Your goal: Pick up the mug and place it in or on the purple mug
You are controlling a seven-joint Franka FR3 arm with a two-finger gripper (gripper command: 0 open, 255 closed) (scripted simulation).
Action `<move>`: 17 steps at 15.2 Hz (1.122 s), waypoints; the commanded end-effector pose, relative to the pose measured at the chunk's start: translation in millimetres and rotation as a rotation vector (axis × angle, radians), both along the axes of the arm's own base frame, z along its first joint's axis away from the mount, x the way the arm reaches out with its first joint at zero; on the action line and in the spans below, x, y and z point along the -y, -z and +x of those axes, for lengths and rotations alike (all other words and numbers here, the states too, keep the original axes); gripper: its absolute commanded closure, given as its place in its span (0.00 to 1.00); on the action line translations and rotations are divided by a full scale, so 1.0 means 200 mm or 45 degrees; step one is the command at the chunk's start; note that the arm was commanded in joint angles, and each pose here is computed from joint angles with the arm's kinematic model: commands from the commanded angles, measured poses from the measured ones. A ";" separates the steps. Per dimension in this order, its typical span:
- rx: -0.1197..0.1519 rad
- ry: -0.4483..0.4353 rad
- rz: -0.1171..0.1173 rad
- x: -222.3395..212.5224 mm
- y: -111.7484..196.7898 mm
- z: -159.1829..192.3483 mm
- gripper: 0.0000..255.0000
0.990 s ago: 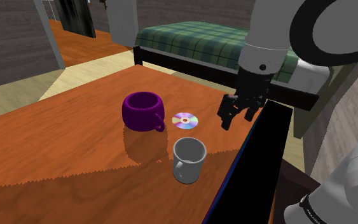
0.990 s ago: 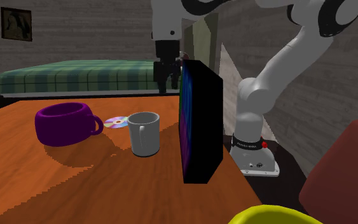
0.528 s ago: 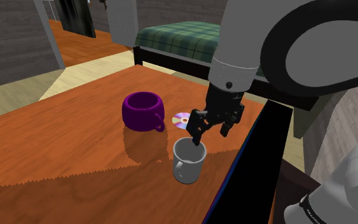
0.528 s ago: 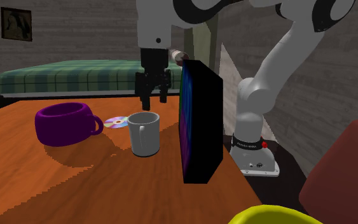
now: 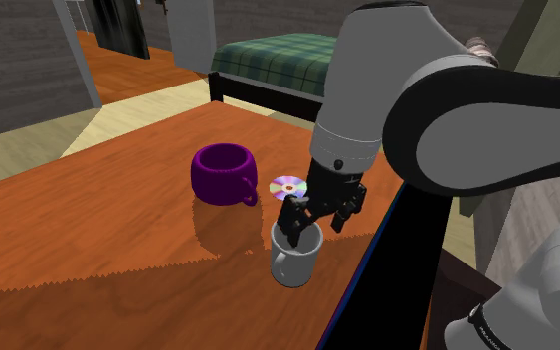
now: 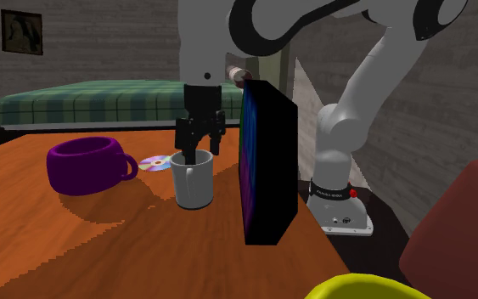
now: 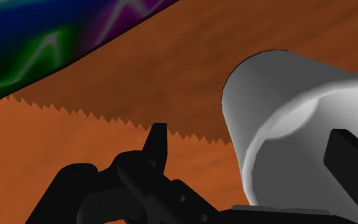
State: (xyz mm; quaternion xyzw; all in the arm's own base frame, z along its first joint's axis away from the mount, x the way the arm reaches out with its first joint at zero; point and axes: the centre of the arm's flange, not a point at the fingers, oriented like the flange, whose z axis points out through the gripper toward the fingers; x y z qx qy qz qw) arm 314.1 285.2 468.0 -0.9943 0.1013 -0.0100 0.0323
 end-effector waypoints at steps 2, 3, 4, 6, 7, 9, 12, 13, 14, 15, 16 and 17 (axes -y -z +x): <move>0.001 0.000 0.000 0.00 0.05 0.00 0.00; 0.001 0.000 0.000 0.00 0.05 0.00 0.00; 0.001 0.000 0.000 0.00 0.05 0.00 0.00; 0.001 0.000 0.000 0.00 0.05 0.00 0.00; 0.001 0.000 0.000 0.00 0.05 0.00 0.00; 0.001 0.000 0.000 0.00 0.05 0.00 1.00; 0.001 0.000 0.000 0.00 0.05 0.00 1.00; 0.001 0.000 0.000 0.00 0.05 0.00 1.00; 0.001 0.000 0.000 0.00 0.05 0.00 1.00; 0.001 0.000 0.000 0.00 0.05 0.00 1.00; 0.001 0.000 0.000 0.00 0.04 0.00 1.00; 0.001 0.000 0.000 0.00 0.04 0.00 1.00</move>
